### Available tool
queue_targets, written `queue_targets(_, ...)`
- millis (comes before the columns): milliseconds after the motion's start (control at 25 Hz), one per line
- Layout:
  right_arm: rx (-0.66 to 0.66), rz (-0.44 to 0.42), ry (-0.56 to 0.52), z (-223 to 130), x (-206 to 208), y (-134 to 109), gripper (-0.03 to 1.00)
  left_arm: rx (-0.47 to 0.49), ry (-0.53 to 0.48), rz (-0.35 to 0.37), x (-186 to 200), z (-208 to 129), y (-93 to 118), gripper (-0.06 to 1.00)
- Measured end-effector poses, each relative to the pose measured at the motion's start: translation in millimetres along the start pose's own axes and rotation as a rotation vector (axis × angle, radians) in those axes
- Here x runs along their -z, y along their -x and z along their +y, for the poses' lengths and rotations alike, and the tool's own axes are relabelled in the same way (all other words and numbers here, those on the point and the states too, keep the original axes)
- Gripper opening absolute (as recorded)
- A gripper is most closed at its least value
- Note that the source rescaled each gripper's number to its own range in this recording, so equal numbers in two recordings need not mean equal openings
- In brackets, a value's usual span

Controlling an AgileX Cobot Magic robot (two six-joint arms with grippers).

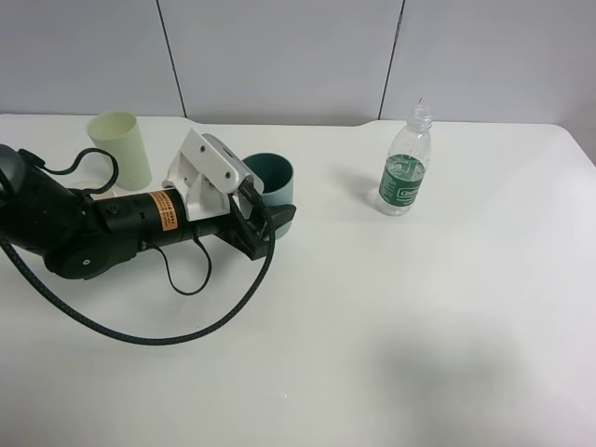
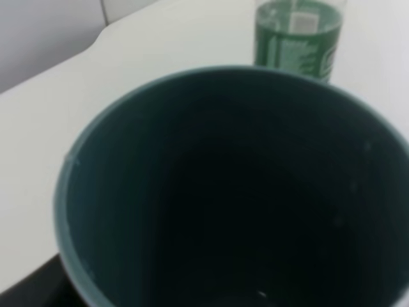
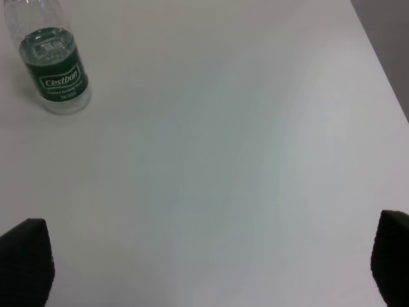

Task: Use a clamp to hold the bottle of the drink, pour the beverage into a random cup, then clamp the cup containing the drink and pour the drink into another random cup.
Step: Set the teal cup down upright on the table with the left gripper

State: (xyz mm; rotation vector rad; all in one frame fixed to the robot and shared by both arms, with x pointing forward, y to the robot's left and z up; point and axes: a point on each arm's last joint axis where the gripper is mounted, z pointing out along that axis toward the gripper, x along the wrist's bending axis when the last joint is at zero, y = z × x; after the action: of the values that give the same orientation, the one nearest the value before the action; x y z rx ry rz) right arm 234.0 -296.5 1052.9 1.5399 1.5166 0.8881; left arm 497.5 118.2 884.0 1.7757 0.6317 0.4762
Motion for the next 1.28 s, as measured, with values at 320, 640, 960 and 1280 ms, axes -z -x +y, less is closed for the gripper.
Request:
queue_targets(320,0.000,0.000,0.000,0,0,0,1.00,0.023,-0.016,-0.008,-4,-21,-3,0.00)
queue_targets(640,0.000,0.000,0.000,0,0,0,1.00,0.028,-0.045,-0.026,-6,-32,-1,0.00)
queue_targets(960,0.000,0.000,0.000,0,0,0,1.00,0.013,-0.046,-0.029,-6,-32,-1,0.00)
queue_targets(1280,0.000,0.000,0.000,0,0,0,1.00,0.010,-0.046,-0.029,-6,-33,-1,0.00)
